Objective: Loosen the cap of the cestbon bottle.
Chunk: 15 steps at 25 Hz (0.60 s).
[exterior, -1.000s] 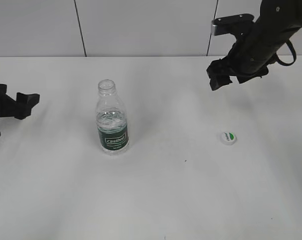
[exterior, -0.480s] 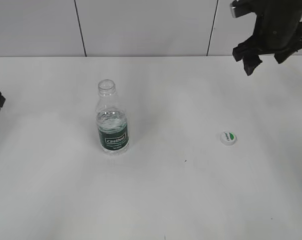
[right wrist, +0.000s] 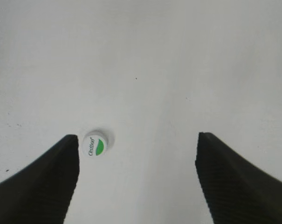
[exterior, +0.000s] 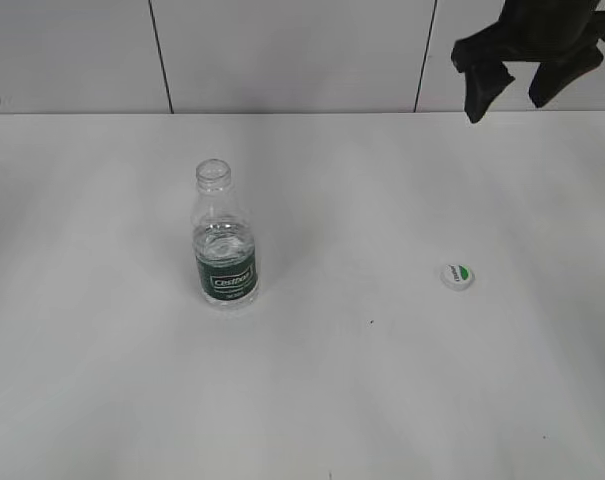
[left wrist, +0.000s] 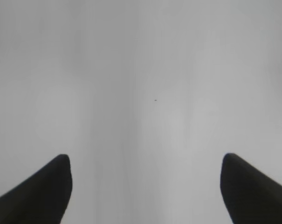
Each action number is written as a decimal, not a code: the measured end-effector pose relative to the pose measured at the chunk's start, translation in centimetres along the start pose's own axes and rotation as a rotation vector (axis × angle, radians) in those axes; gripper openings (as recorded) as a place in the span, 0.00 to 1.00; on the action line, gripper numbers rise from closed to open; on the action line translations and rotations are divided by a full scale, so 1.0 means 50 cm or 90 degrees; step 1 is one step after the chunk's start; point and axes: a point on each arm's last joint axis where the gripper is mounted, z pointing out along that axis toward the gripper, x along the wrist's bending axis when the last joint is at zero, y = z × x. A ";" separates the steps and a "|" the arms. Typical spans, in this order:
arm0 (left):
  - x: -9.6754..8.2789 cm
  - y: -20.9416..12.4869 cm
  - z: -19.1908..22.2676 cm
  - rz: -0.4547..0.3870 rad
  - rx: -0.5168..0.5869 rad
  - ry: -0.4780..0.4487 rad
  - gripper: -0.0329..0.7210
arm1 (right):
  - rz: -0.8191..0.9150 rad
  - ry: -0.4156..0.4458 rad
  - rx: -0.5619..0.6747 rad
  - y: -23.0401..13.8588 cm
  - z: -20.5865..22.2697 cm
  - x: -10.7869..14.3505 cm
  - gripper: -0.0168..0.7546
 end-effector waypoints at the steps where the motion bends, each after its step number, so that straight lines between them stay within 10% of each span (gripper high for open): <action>1: -0.001 0.001 -0.017 -0.001 -0.014 -0.004 0.82 | 0.002 0.004 -0.011 0.004 -0.009 0.001 0.79; 15: 0.003 -0.020 -0.082 0.013 -0.036 0.003 0.82 | 0.106 0.005 -0.088 -0.034 -0.119 -0.124 0.79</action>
